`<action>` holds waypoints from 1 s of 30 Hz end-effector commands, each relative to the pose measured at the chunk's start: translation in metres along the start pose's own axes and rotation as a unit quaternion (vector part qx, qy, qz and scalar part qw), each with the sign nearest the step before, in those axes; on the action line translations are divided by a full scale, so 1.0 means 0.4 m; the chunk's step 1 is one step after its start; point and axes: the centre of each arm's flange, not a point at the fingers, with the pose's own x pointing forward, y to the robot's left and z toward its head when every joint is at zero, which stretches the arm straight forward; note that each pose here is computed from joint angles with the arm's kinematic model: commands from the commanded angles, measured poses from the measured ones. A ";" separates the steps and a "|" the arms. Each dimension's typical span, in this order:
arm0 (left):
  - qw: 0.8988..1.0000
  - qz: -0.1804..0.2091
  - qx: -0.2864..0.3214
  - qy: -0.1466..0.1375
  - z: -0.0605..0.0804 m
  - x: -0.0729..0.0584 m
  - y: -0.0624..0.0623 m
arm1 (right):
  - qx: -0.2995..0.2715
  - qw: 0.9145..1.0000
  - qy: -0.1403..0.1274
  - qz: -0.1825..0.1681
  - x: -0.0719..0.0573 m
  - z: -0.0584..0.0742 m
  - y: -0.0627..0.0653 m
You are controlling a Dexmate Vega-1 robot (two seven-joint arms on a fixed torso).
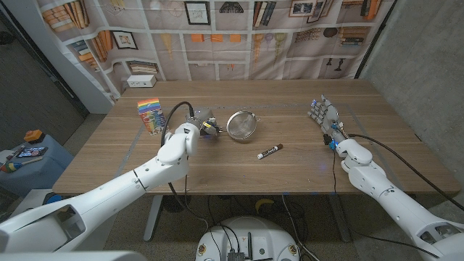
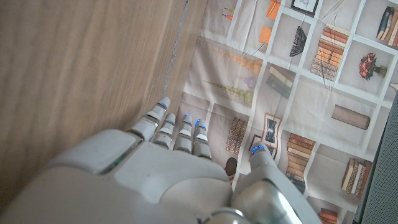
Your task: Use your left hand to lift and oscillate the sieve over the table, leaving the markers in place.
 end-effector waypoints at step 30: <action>1.000 -0.012 -0.020 0.005 -0.016 0.013 -0.024 | -0.011 1.000 0.015 0.005 0.016 0.000 0.009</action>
